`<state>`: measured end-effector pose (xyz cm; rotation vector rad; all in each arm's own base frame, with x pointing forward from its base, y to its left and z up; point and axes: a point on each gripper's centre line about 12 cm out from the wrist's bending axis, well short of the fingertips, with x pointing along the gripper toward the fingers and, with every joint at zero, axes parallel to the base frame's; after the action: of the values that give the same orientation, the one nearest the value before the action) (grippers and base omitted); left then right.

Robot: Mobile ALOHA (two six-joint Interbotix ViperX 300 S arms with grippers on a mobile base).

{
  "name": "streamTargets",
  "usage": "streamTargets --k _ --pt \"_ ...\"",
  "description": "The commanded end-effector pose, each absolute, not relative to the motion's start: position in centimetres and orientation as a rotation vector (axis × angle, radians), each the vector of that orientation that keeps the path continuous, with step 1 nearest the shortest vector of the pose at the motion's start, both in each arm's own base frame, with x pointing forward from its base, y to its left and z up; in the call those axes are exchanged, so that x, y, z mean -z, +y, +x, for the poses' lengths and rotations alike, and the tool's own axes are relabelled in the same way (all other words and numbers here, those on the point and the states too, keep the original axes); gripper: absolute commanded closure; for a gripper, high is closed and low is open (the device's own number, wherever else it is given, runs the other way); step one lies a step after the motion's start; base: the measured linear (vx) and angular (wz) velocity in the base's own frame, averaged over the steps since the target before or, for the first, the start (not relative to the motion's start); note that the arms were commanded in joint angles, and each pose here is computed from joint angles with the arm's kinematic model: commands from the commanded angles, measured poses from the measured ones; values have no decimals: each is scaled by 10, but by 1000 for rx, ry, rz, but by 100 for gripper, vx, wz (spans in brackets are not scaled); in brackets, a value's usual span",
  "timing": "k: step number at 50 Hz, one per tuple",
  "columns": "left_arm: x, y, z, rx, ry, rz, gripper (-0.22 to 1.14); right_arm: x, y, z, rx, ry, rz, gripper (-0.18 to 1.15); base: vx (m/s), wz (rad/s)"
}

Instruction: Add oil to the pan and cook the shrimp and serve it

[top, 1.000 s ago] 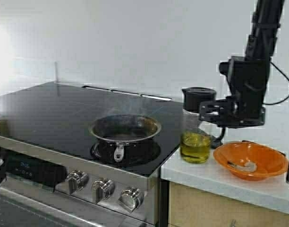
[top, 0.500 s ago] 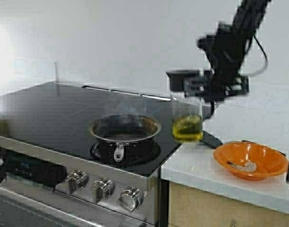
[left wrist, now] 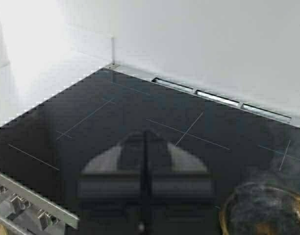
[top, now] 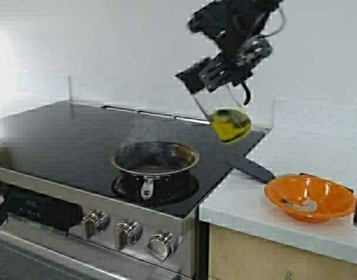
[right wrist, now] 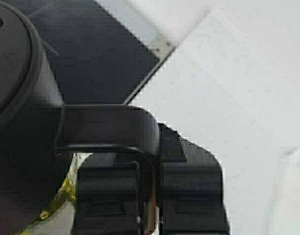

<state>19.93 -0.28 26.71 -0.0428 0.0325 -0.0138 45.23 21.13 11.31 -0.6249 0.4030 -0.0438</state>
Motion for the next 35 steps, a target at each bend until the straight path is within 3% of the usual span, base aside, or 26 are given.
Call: streamTargets --k 1,35 --pt "-272 -3 201 14 22 -43 89 -134 231 469 84 350 -762 89 0 0" --pt "-273 -3 197 13 14 -46 89 -108 282 497 34 272 -1283 89 0 0"
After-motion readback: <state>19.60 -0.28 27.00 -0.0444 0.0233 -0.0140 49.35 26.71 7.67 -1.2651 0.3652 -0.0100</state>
